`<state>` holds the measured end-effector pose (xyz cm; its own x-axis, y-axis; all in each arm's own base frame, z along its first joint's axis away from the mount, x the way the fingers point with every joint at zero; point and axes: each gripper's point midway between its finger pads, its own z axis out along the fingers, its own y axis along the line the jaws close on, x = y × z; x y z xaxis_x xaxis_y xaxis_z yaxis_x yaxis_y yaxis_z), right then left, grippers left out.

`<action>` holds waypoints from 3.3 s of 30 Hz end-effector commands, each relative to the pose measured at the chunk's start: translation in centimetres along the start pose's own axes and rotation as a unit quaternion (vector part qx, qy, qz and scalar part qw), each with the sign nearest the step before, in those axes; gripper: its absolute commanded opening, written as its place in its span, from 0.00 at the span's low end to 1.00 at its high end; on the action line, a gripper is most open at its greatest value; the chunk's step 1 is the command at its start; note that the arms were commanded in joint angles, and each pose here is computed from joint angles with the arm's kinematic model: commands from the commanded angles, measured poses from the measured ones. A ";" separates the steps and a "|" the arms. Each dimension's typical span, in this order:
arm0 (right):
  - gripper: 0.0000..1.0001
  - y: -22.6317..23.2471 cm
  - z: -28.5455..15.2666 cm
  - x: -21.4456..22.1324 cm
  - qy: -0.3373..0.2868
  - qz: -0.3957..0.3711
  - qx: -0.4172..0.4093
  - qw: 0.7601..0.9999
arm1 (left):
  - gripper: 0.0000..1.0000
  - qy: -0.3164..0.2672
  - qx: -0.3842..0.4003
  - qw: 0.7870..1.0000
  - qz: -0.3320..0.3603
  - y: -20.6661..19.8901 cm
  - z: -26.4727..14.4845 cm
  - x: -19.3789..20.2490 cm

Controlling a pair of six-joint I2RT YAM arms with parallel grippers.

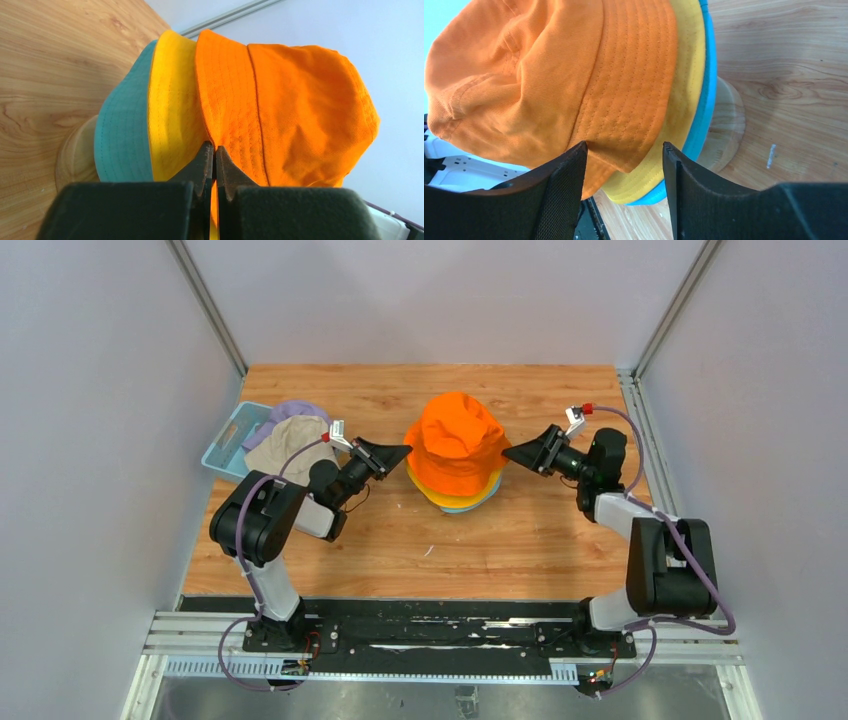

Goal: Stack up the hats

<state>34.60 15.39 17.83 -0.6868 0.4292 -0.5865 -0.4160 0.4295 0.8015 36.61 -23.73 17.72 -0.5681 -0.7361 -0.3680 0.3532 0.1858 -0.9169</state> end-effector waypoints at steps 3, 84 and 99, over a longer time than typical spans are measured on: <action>0.54 1.7 0.9 0.3 0.003 0.005 -0.063 0.998 | 0.00 0.000 0.005 1.000 0.013 -0.2 0.3 -0.4; 0.36 -4.1 -2.4 -0.2 -0.039 -0.010 0.112 0.993 | 0.42 -0.001 -0.134 0.981 0.138 -0.1 -1.9 -2.7; 0.39 -2.1 -2.6 -3.5 -0.059 -0.045 0.129 0.989 | 0.60 -0.017 -0.221 0.951 0.214 -2.3 -3.7 -6.0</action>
<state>35.39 11.78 16.97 -0.6108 0.4680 -0.6387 -0.2875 0.6205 0.7296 36.48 -18.14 22.87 -0.3935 -0.5817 -0.7119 0.2475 0.6787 -0.6914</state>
